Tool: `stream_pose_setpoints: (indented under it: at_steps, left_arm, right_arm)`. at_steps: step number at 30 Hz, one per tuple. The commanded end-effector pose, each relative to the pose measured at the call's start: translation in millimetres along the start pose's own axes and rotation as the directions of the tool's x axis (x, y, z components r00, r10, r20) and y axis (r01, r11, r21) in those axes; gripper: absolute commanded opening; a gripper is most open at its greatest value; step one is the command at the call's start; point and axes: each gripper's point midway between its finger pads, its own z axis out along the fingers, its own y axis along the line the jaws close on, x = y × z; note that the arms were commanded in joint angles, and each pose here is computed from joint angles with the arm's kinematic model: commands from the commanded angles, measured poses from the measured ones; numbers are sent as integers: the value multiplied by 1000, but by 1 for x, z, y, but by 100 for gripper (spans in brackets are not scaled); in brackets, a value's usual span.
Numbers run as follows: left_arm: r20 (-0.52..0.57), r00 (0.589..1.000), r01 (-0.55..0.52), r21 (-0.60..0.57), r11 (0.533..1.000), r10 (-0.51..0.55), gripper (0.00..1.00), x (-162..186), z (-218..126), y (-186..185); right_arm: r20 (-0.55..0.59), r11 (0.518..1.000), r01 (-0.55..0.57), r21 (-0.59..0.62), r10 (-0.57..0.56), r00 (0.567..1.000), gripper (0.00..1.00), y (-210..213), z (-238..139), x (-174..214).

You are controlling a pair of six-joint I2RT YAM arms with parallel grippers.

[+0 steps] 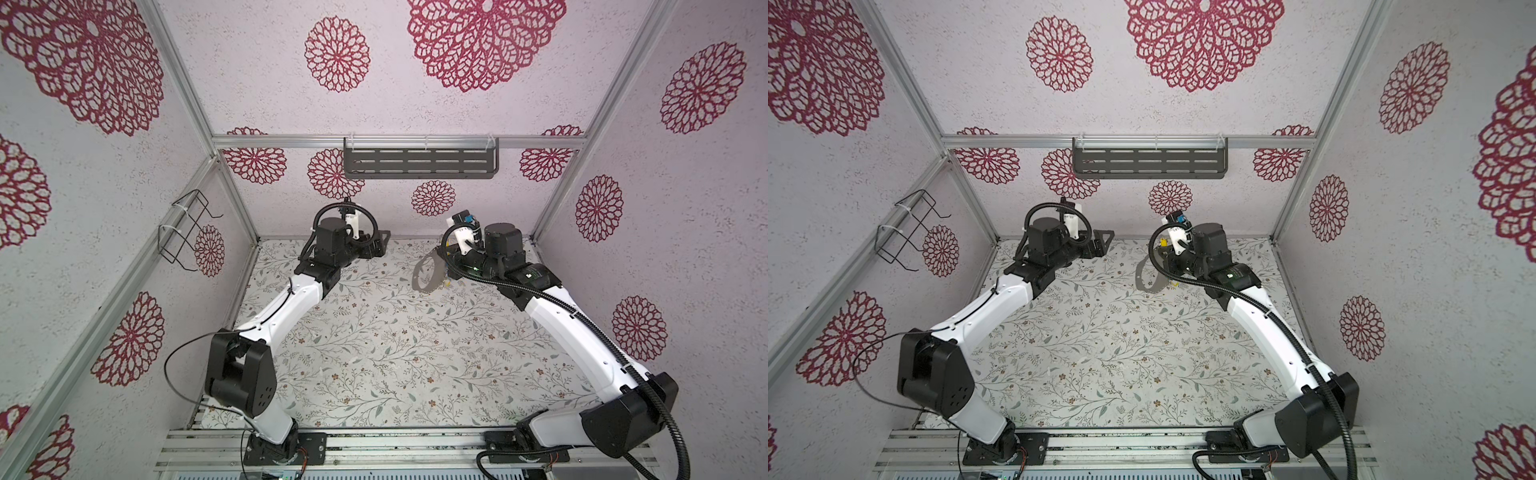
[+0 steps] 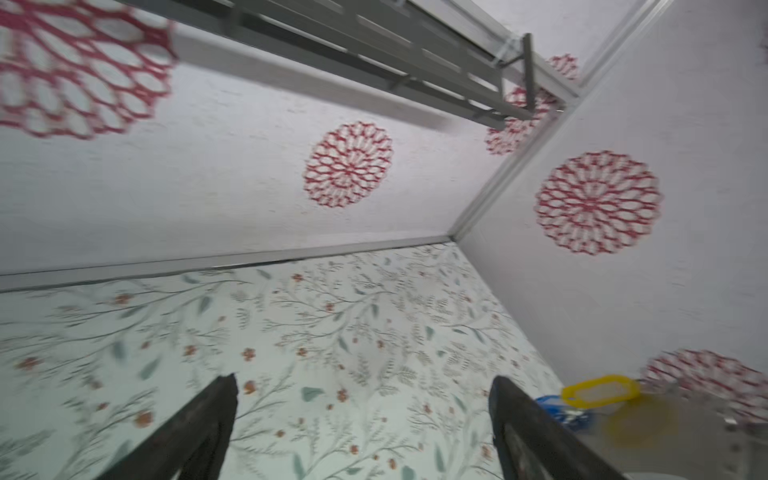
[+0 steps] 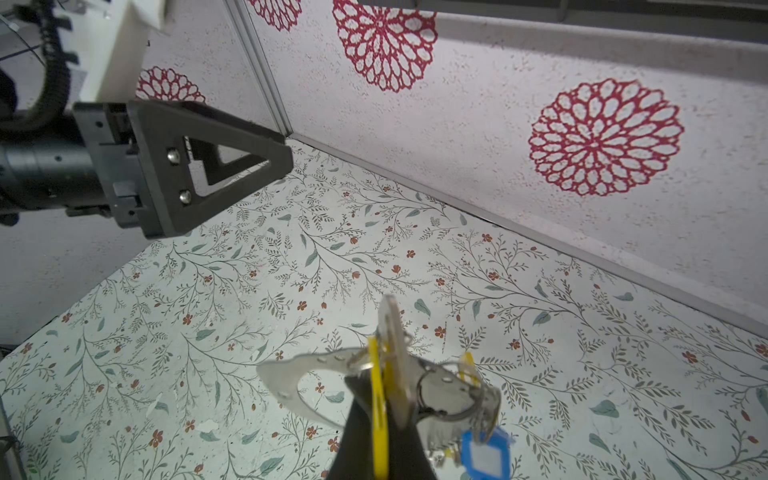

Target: Remove the keys from the keyring

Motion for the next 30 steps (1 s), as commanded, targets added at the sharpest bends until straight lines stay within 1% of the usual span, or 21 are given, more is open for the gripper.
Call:
stream_pose_setpoints:
  at_steps: [1, 2, 4, 6, 8, 9, 10, 11, 12, 13, 15, 17, 18, 19, 20, 21, 23, 25, 28, 30]
  left_arm:
    - [230, 966, -68, -220, 973, 120, 97, -36, -23, 35]
    - [231, 963, -97, -183, 978, 139, 97, -30, -23, 31]
    - [224, 963, -115, -158, 981, 149, 97, -25, -23, 28]
    - [171, 982, -45, -206, 978, 81, 97, -26, -22, 38]
    - [95, 995, -7, -216, 976, 28, 97, -20, -19, 42]
    - [72, 997, -10, -194, 981, 24, 97, -18, -17, 40]
    - [40, 999, -24, -158, 987, 31, 97, -15, -15, 37]
    - [14, 998, -64, -127, 990, 66, 97, -13, -15, 33]
    - [-12, 995, -97, -121, 988, 97, 97, -8, -13, 33]
    - [-17, 995, -97, -102, 990, 95, 97, -5, -11, 29]
    - [-24, 999, -21, 29, 999, 22, 97, -2, -4, 10]
    - [-45, 998, 39, 159, 987, -32, 97, 1, 1, -14]
    - [-39, 997, 67, 204, 977, -61, 85, -2, 3, -24]
    - [-38, 996, 84, 234, 969, -77, 70, -4, 3, -31]
    - [-37, 995, 97, 264, 960, -90, 52, -7, 3, -40]
    - [-34, 995, 104, 281, 954, -98, 44, -9, 4, -45]
    - [-44, 993, 115, 307, 945, -106, 37, -9, 8, -55]
    - [-77, 990, 134, 336, 932, -115, 35, -4, 13, -64]
    - [-126, 983, 173, 384, 907, -134, 40, 4, 20, -81]
    - [-162, 978, 188, 403, 896, -132, 47, 9, 23, -94]
  right_arm:
    - [74, 998, 39, -43, -36, 997, 0, 7, -3, -19]
    - [69, 998, 36, -53, -32, 997, 0, 8, -1, -17]
    - [66, 997, 33, -72, -28, 997, 0, 10, 0, -15]
    - [60, 995, 25, -96, -19, 998, 0, 13, 1, -13]
    - [57, 993, 19, -120, -13, 998, 0, 16, 2, -12]
    - [57, 992, 18, -127, -11, 998, 0, 17, 2, -12]
    - [57, 991, 19, -136, -11, 998, 0, 18, 2, -11]
    - [57, 989, 24, -148, -16, 998, 0, 20, 2, -9]
    - [61, 988, 29, -151, -20, 998, 0, 21, 2, -9]
    - [63, 988, 34, -154, -24, 998, 0, 21, 2, -8]
    - [65, 987, 46, -156, -36, 997, 0, 22, 1, -7]
    - [69, 986, 54, -158, -44, 997, 0, 22, -1, -8]
    - [71, 986, 54, -159, -44, 997, 0, 22, -3, -8]
    - [69, 984, 54, -167, -43, 997, 0, 23, -3, -9]
    - [63, 984, 48, -172, -37, 997, 0, 23, -4, -8]
    - [57, 983, 43, -179, -34, 998, 0, 24, -4, -8]
    - [49, 982, 38, -187, -30, 998, 0, 24, -4, -7]
    - [43, 981, 35, -191, -27, 999, 0, 24, -4, -7]
    - [45, 980, 35, -194, -26, 999, 0, 25, -6, -8]
    - [45, 981, 33, -192, -25, 999, 0, 24, -6, -8]
